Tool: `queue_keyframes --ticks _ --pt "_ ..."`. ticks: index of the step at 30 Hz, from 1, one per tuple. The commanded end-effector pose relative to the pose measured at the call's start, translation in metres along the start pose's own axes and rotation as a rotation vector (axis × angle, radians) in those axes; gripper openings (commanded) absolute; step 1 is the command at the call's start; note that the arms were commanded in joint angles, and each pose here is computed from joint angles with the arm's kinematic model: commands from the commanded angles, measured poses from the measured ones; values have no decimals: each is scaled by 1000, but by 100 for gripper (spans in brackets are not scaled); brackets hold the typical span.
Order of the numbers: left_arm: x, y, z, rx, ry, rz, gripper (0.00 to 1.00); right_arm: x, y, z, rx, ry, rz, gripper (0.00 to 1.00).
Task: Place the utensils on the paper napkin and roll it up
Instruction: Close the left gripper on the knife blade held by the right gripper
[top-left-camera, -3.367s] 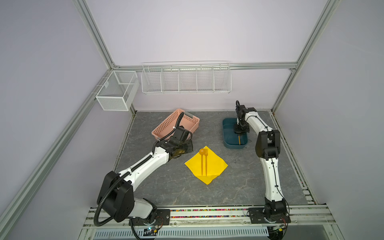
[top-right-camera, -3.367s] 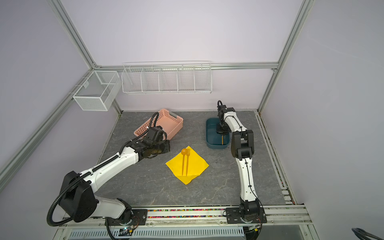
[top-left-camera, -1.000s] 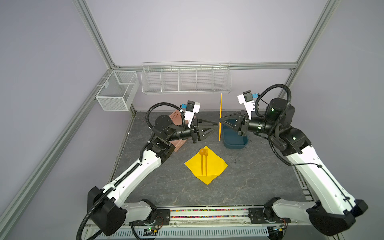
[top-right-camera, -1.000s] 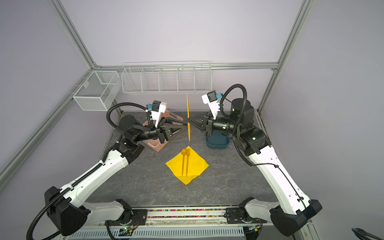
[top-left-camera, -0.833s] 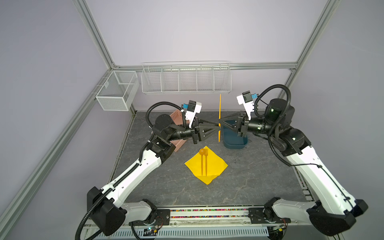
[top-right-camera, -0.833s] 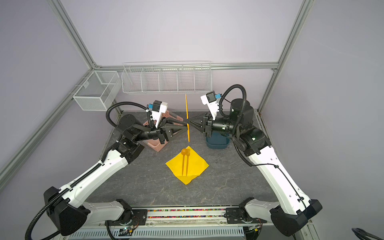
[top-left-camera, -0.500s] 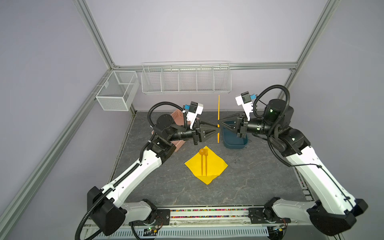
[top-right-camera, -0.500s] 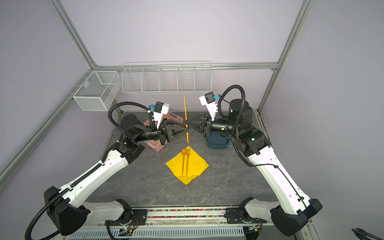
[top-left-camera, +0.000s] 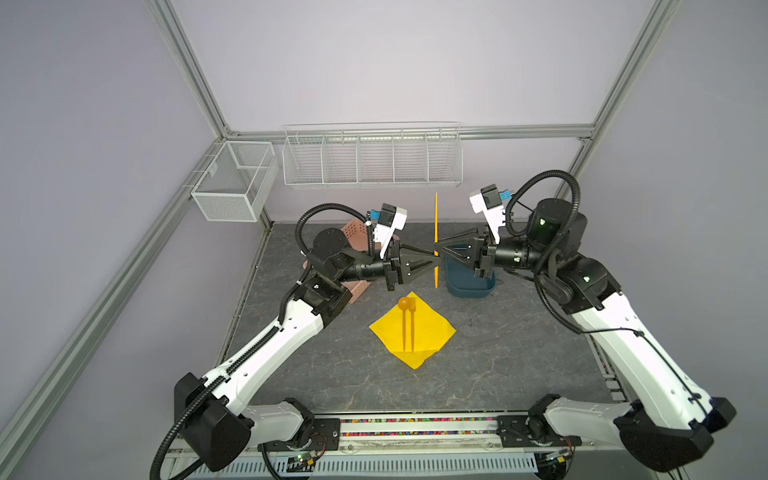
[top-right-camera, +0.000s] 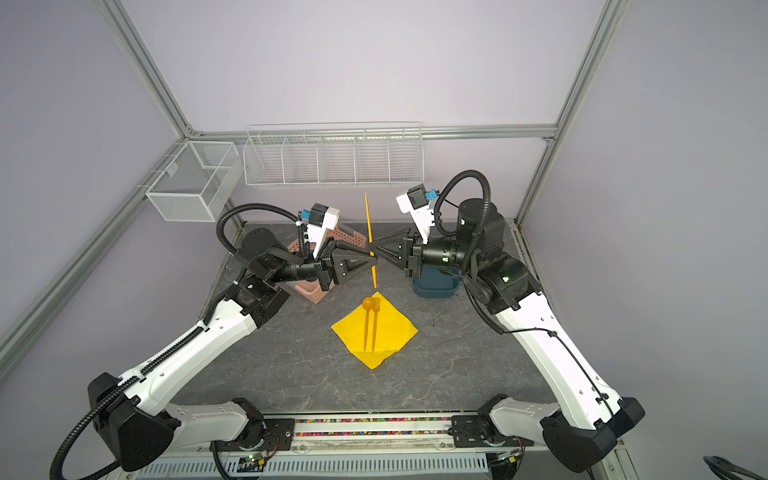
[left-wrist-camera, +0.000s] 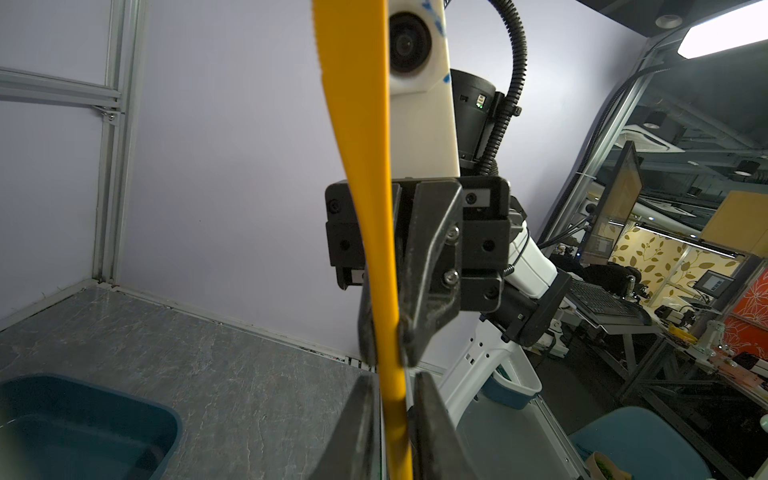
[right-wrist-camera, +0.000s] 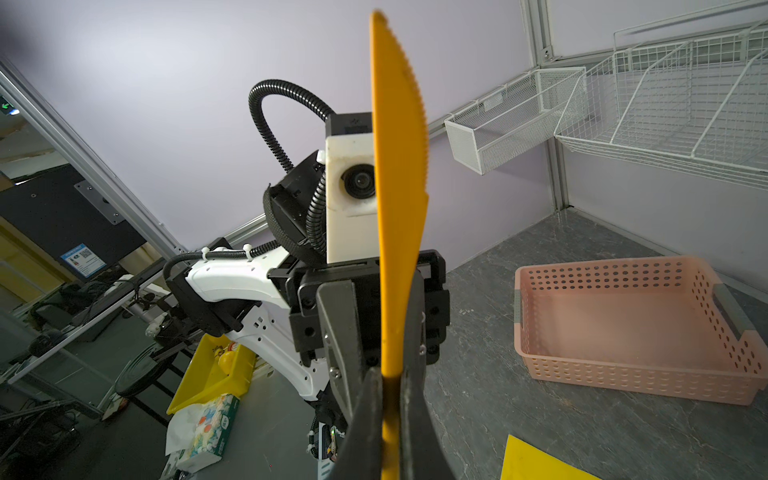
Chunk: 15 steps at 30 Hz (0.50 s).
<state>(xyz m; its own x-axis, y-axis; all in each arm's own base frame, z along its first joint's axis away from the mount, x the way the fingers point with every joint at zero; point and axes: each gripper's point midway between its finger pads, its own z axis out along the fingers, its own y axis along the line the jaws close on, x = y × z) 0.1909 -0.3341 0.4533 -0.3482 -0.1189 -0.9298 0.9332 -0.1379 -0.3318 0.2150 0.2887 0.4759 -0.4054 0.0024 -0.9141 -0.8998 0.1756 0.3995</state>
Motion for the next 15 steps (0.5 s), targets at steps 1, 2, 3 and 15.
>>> queue_keyframes --ticks 1,2,3,15 --pt "-12 -20 -2 42 -14 50 18 -6 23 -8 -51 -9 -58 8" --pt "-12 -19 -2 41 -13 50 18 -6 24 -8 -53 -9 -59 8" --pt "-11 -19 -2 38 -11 47 17 -5 24 -8 -54 -7 -60 7" --pt "-12 -15 -1 21 -9 57 8 -2 23 -10 -42 5 -65 8"
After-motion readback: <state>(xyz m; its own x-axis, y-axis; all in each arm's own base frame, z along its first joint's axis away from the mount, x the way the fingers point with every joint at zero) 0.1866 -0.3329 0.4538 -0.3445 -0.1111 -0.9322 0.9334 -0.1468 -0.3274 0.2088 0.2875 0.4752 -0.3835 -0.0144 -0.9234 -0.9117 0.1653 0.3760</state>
